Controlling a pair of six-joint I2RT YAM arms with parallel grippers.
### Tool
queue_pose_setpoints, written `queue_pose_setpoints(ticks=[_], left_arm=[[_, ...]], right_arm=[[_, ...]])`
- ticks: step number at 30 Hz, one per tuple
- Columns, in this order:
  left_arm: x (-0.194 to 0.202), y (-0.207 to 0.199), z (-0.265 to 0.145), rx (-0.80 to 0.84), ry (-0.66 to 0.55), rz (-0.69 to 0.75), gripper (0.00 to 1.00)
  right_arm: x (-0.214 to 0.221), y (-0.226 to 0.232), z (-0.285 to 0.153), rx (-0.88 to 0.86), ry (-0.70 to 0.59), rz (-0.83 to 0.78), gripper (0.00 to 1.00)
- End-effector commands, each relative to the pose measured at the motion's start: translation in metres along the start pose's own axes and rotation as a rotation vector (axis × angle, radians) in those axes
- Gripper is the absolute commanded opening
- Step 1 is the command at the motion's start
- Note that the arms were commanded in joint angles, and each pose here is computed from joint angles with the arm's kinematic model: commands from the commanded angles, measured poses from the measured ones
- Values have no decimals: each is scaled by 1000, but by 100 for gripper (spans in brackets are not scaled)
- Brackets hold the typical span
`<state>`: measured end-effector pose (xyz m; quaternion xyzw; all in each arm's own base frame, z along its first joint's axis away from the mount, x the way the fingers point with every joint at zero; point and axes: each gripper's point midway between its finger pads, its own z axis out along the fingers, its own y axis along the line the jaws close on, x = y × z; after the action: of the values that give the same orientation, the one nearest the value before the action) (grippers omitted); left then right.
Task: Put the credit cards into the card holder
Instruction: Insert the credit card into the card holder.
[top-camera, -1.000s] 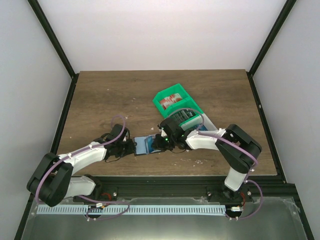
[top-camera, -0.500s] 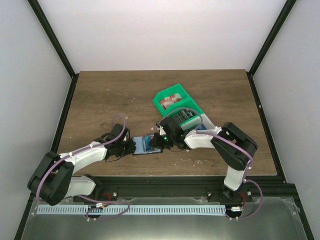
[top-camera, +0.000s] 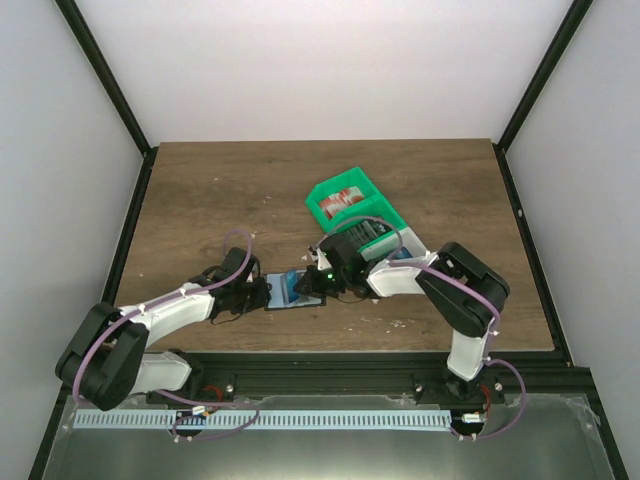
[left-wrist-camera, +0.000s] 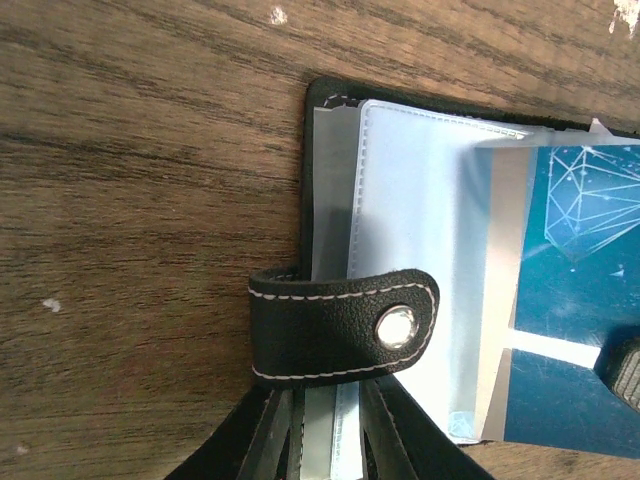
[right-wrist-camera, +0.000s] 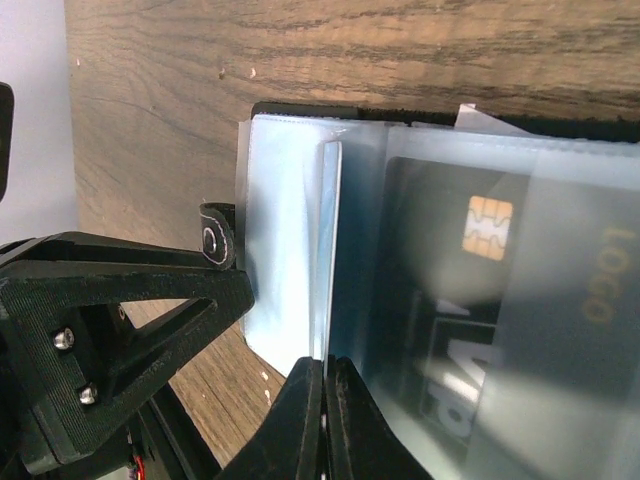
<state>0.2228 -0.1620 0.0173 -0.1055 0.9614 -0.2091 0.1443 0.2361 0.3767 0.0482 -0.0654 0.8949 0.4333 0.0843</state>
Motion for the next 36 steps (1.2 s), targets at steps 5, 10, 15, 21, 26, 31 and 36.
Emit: queue_pose_setpoints(ticks=[5,10,15,21,26,31,36], left_arm=[[23,25,7,-72,73,-15,22],[26,23,6,-53,75,-23,22],[25,21,4,-43,73,-17,22],[27,21,6,-40,82,-6,22],[26,19,7,-32,83,-4,21],[23,17,4,-29,67,3,21],[11,7,-7,1,10,13,23]], right_arm=[[10,3,15,-13,37,-22,1],[12,-2,18,1,40,-18,0],[13,-1,23,9,52,-18,1],[18,0,34,11,78,-22,1],[19,1,39,12,89,-24,1],[10,-1,30,79,41,-18,11],[-9,7,8,229,-59,-26,43]])
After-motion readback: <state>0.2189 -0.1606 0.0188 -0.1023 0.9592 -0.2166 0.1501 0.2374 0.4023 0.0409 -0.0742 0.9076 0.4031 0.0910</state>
